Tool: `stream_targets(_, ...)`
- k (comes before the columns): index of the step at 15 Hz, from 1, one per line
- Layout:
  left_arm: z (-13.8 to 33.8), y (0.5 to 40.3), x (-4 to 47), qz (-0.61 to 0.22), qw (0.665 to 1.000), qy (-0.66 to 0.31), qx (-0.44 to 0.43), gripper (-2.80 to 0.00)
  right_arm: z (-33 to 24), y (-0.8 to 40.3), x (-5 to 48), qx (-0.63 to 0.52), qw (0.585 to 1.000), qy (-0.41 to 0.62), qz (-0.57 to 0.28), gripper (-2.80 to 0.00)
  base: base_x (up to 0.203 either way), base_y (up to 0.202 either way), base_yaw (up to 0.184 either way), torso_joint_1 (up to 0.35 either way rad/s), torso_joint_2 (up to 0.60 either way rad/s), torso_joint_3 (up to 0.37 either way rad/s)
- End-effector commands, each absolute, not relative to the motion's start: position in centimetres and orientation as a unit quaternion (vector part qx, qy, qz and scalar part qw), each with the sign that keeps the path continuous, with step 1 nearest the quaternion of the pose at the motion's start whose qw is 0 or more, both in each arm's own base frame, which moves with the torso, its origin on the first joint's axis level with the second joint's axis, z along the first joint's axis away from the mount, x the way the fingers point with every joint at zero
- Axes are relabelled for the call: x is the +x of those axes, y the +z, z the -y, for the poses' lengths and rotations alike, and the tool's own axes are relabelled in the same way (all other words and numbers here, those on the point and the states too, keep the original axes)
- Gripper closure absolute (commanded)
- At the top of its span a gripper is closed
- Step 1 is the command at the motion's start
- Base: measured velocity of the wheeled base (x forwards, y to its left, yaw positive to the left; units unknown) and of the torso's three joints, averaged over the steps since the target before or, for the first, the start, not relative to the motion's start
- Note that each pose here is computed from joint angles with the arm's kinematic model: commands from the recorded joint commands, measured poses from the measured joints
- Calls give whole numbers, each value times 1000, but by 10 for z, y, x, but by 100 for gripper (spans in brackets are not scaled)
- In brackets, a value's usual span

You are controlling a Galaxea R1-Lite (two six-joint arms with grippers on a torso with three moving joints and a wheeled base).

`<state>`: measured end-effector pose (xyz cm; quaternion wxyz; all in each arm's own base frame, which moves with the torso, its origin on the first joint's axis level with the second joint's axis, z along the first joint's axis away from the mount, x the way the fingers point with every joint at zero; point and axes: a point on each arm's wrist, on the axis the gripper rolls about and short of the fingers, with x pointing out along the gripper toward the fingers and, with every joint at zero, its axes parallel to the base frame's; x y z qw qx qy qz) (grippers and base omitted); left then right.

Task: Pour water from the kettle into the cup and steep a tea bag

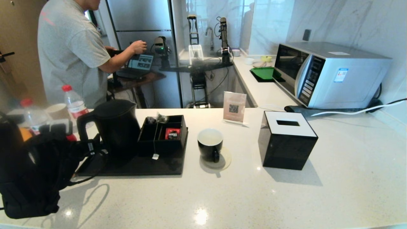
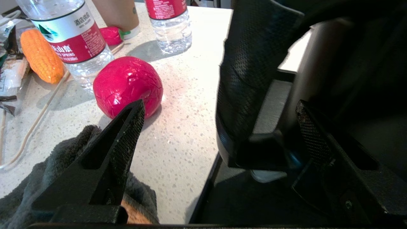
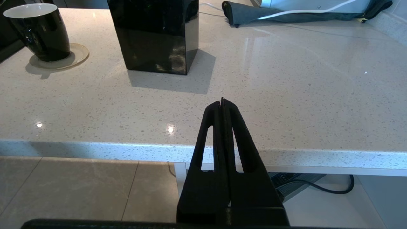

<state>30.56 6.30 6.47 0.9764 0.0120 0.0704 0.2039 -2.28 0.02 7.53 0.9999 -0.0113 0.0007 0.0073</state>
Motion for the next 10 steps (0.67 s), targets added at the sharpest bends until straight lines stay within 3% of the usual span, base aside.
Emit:
stream_targets(1, -63, 67, 312, -45, 978, 203, 12, -280, 0, 75, -23, -12, 1000, 8, -1, 0, 0, 0, 0, 0, 0, 0)
stream_targets(10, -66, 67, 329, -26, 980, 197, 17, -280, 0, 75, -23, -12, 1000, 8, -1, 0, 0, 0, 0, 0, 0, 0)
